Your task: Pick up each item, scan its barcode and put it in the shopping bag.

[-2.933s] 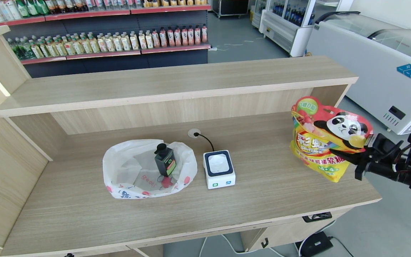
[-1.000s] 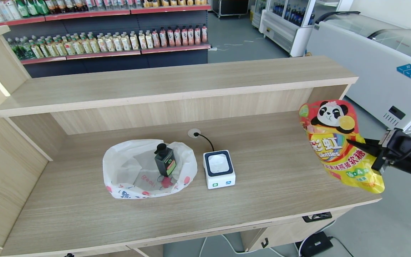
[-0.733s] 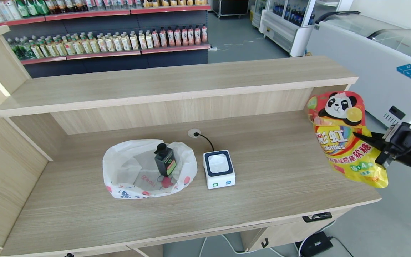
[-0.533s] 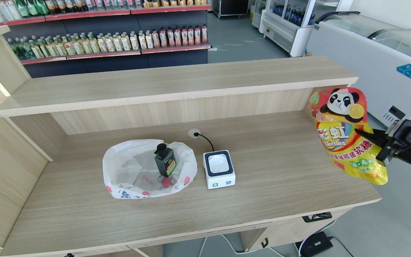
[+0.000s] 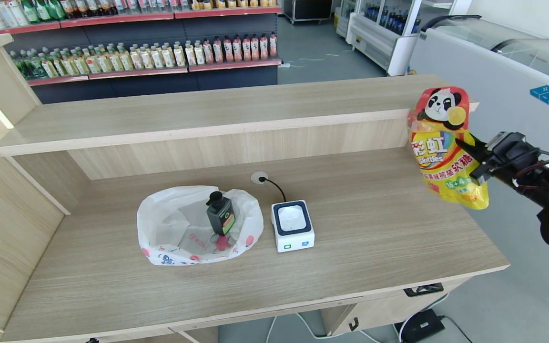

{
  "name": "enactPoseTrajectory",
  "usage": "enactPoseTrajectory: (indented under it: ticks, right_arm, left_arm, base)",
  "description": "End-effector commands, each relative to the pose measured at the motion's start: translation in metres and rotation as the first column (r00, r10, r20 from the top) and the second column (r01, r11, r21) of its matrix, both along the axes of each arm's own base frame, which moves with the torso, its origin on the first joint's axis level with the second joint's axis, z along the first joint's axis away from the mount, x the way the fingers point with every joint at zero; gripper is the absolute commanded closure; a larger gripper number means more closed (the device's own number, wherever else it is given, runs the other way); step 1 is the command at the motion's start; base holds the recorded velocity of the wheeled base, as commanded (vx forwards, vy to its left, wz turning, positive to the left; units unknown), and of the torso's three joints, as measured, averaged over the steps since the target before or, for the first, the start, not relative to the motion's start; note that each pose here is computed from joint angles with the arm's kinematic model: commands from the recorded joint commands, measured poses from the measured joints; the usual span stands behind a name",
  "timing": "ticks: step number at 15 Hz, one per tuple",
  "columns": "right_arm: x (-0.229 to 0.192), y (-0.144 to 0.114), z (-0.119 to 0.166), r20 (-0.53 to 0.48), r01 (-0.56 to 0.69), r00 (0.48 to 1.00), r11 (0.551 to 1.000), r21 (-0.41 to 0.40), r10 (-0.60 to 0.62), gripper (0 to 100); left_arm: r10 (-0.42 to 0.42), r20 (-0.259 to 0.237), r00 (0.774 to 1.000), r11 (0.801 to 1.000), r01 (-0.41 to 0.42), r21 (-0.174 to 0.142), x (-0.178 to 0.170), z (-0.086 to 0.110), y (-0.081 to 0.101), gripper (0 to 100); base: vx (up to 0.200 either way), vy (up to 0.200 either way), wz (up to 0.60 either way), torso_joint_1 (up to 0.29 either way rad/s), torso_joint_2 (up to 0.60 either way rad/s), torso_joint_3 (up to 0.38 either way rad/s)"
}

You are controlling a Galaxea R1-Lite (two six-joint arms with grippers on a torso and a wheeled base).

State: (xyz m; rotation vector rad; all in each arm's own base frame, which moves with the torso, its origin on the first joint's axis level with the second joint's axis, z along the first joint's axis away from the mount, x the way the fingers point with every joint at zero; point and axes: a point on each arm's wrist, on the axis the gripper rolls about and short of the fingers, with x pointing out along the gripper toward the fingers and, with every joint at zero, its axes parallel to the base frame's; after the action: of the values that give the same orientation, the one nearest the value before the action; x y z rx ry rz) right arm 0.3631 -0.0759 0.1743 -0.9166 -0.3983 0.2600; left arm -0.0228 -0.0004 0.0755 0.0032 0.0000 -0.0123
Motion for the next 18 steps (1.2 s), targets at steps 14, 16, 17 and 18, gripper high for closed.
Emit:
enactPoseTrajectory:
  ticks: [14, 16, 17, 18]
  right_arm:
    - [0.024, 0.029, -0.047, -0.075, -0.054, 0.995, 0.980, 0.193, 0.069, 100]
    - [0.027, 0.031, -0.035, -0.046, -0.064, 0.996, 0.970, 0.236, 0.077, 100]
    - [0.034, 0.037, -0.022, 0.006, -0.096, 0.995, 0.966, 0.240, 0.098, 100]
    - [0.038, 0.042, -0.012, 0.044, -0.120, 0.993, 0.965, 0.235, 0.113, 100]
  left_arm:
    - [0.000, 0.000, 1.000, 1.000, 0.000, 0.000, 0.000, 0.000, 0.000, 0]
    - [0.000, 0.000, 1.000, 1.000, 0.000, 0.000, 0.000, 0.000, 0.000, 0]
    - [0.000, 0.000, 1.000, 1.000, 0.000, 0.000, 0.000, 0.000, 0.000, 0]
    - [0.000, 0.000, 1.000, 1.000, 0.000, 0.000, 0.000, 0.000, 0.000, 0]
  base:
    - [0.000, 0.000, 0.00, 0.000, 0.00, 0.000]
    - [0.000, 0.000, 0.00, 0.000, 0.00, 0.000]
    - [0.000, 0.000, 0.00, 0.000, 0.00, 0.000]
    - [0.000, 0.000, 0.00, 0.000, 0.00, 0.000]
